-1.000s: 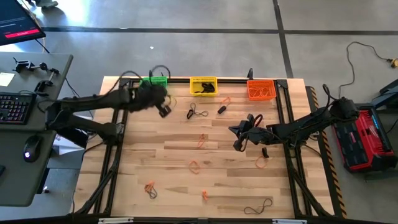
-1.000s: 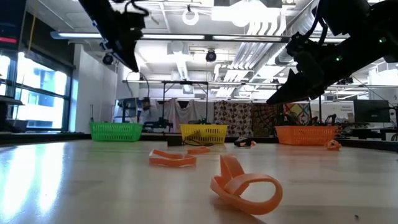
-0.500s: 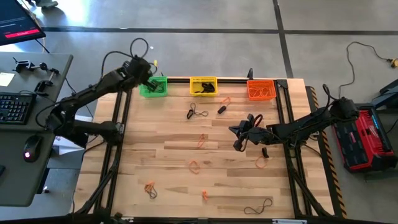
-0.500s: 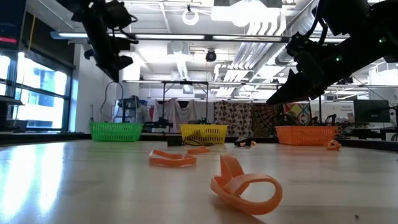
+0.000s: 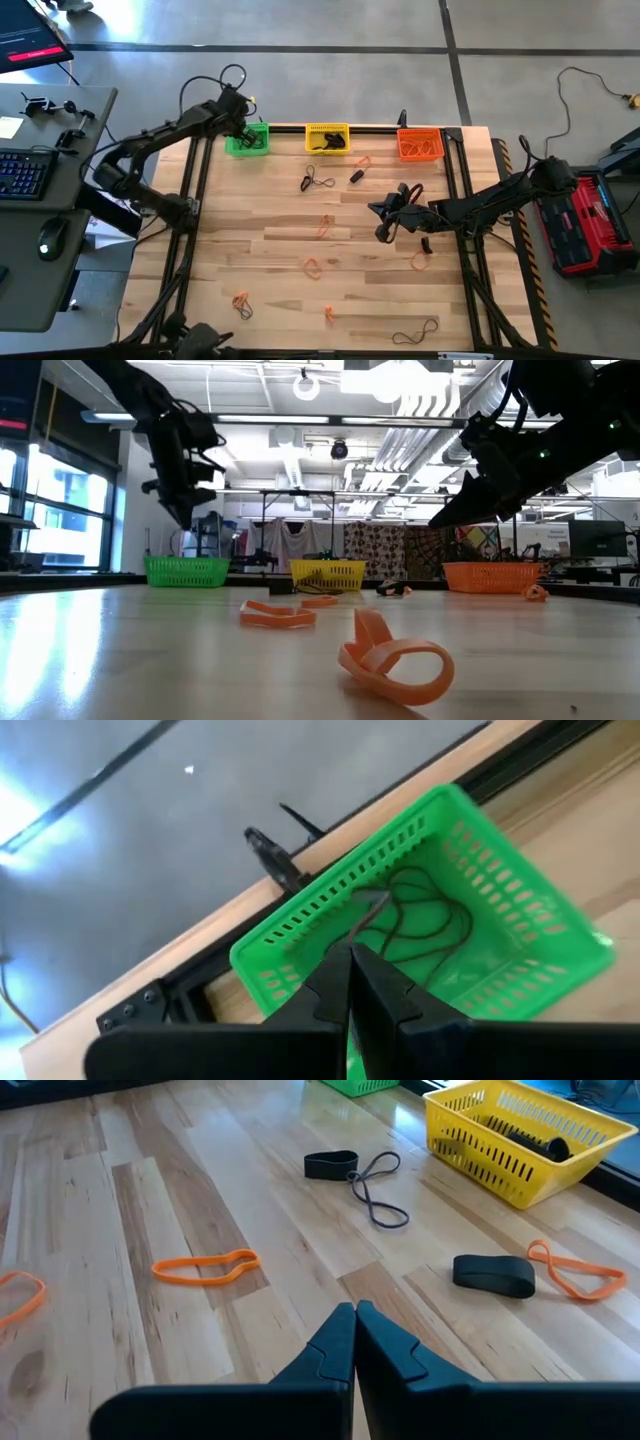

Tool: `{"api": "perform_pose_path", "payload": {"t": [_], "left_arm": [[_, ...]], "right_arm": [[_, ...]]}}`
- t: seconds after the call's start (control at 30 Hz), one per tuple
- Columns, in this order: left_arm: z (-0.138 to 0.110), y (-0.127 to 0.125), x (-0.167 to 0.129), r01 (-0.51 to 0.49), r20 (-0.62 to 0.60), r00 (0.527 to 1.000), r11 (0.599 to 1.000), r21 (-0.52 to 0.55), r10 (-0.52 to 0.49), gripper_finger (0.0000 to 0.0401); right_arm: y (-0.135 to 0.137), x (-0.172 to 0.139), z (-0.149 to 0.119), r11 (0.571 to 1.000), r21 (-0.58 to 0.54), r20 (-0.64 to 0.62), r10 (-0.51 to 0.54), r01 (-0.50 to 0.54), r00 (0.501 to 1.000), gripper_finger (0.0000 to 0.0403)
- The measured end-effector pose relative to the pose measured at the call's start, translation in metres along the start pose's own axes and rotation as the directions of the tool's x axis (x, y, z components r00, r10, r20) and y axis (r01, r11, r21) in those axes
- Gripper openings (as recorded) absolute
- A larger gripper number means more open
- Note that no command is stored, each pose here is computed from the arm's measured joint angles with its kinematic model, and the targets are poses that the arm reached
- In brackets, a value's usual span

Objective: Sort rubber bands into baskets
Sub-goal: Put the purple rubber band into the green bin

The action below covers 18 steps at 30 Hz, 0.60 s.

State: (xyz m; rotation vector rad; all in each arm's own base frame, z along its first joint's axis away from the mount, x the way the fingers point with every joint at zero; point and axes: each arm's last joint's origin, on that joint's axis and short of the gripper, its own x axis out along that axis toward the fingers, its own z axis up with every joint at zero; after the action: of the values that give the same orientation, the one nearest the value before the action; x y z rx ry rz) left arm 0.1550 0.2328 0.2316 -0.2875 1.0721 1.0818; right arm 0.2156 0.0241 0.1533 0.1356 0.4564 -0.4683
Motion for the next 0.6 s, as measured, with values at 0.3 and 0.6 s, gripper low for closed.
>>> {"api": "perform_pose_path", "payload": {"t": [0.3,0.6], "left_arm": [[0.007,0.008,0.028,0.023,-0.133,0.991,0.999,-0.035,-0.027,0.0000],[0.036,0.006,0.048,0.078,-0.265,0.961,0.997,-0.022,-0.081,0.0000]], "right_arm": [[0.000,0.000,0.000,1.000,0.004,0.000,0.001,-0.001,1.000,0.0000],[0.000,0.000,0.000,1.000,0.025,-0.001,0.001,-0.001,1.000,0.0000]]}}
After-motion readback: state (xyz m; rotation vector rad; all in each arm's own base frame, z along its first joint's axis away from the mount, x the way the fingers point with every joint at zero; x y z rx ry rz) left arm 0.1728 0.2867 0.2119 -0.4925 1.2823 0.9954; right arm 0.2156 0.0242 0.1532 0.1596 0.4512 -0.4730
